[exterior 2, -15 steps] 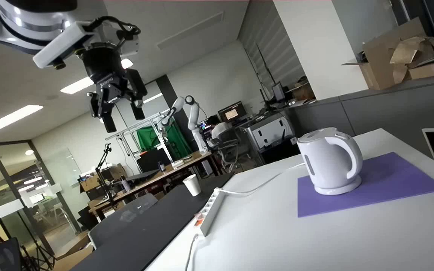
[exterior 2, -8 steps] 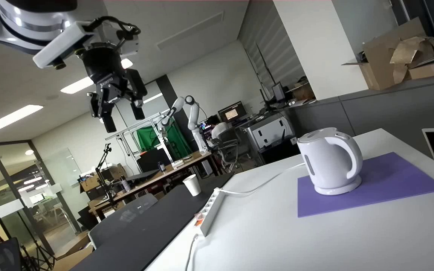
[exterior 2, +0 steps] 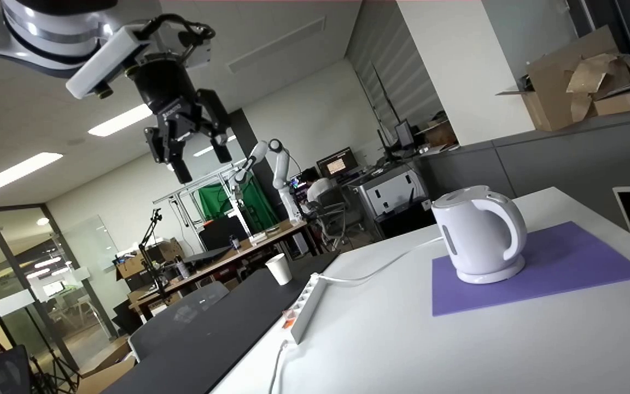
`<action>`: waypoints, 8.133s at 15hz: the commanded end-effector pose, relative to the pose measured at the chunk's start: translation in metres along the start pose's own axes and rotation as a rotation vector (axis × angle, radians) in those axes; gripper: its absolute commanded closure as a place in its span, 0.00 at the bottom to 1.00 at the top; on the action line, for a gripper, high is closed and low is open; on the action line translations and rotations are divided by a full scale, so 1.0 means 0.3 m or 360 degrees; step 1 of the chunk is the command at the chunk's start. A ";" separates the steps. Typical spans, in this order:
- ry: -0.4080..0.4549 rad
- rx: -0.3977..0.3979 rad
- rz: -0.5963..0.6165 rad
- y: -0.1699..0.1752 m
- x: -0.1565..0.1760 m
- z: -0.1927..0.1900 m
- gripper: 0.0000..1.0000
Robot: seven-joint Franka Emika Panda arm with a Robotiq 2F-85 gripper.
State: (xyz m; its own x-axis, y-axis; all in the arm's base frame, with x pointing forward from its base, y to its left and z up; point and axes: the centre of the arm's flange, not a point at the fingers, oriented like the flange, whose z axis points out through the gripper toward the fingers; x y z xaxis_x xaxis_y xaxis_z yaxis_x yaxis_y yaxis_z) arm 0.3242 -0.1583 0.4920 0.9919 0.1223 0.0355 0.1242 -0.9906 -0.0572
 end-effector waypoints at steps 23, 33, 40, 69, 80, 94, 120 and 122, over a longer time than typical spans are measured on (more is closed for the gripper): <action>0.0325 -0.0484 0.0865 1.011 0.280 0.078 0.00; 0.0325 -0.0484 0.0866 1.011 0.279 0.078 0.00; 0.0638 -0.0415 0.1042 1.229 0.454 0.102 0.00; 0.0210 0.0010 0.1437 1.375 0.721 0.751 0.99; 0.0088 0.0162 0.1462 1.365 0.694 0.789 1.00; 0.0150 0.0296 0.1402 1.324 0.689 0.789 1.00; 0.0291 0.0452 0.1379 1.371 0.655 0.838 1.00; 0.0323 0.0454 0.1343 1.332 0.666 0.789 1.00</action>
State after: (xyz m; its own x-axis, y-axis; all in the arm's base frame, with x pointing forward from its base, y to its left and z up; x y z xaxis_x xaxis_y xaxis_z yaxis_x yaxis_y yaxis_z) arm 0.5778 -0.5309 0.2159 0.7285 -0.6848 0.0152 -0.6351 -0.6836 -0.3597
